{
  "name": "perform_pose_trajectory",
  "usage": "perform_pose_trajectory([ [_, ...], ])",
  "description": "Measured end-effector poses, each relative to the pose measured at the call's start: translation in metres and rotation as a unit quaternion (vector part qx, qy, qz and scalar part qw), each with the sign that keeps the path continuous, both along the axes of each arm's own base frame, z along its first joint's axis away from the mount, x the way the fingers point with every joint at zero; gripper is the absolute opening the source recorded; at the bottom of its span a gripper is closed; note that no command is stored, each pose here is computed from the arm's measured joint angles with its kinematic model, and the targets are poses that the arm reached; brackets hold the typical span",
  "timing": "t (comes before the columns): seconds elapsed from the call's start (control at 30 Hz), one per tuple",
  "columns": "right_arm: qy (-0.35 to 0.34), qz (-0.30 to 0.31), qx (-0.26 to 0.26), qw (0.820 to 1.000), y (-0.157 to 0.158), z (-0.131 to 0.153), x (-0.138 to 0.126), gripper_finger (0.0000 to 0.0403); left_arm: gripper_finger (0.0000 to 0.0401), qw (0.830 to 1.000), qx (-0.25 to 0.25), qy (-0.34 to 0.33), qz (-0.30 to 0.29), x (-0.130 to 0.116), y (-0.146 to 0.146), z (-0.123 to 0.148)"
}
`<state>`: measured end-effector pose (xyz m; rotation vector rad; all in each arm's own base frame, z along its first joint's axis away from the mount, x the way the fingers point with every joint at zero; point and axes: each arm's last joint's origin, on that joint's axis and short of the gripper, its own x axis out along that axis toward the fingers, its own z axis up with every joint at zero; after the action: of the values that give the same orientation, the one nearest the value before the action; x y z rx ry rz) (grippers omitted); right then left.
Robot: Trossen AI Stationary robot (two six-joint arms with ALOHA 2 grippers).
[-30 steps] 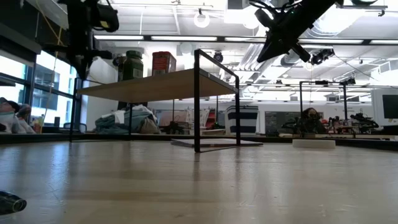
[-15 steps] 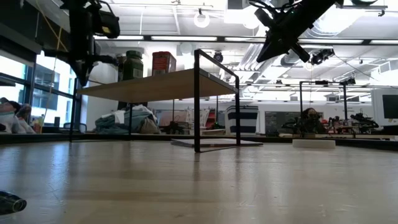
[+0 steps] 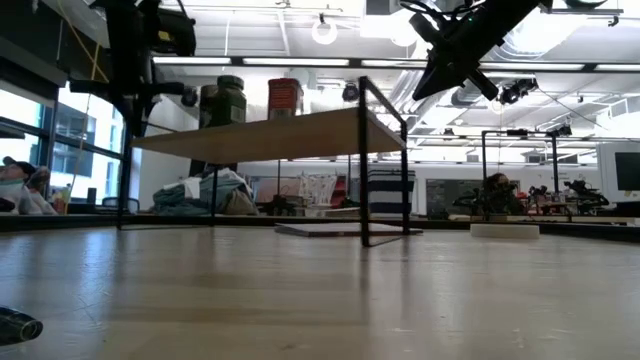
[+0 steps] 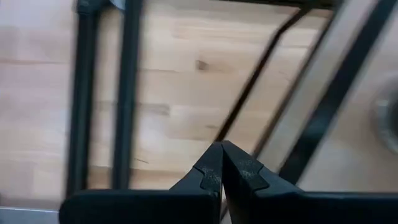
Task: Shelf spices
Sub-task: Move the shelf to the center of the table
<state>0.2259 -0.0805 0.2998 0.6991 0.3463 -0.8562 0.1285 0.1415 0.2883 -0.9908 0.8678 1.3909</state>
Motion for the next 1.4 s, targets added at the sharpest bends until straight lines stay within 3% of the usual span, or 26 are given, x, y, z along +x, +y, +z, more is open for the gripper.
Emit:
perform_pose_trajectory([
  [0.27, 0.005, 0.004, -0.005, 1.000, 0.000, 0.000, 0.000, 0.0000, 0.0000, 0.999, -0.022, 0.010, -0.036, 0.003, -0.029, 0.005],
  [0.77, 0.003, 0.012, -0.001, 1.000, 0.000, 0.000, 0.000, 0.0000, 0.0000, 0.997, -0.026, -0.026, -0.072, 0.030, -0.072, 0.005],
  [1.17, 0.073, 0.013, 0.068, 0.995, 0.007, -0.014, -0.011, 0.0000, 0.0000, 0.991, -0.053, -0.063, -0.108, 0.044, -0.121, 0.004],
  [1.4, 0.057, 0.020, 0.026, 0.998, 0.010, 0.001, -0.025, 0.0000, 0.0000, 0.989, -0.060, -0.077, -0.111, 0.046, -0.141, 0.004],
])
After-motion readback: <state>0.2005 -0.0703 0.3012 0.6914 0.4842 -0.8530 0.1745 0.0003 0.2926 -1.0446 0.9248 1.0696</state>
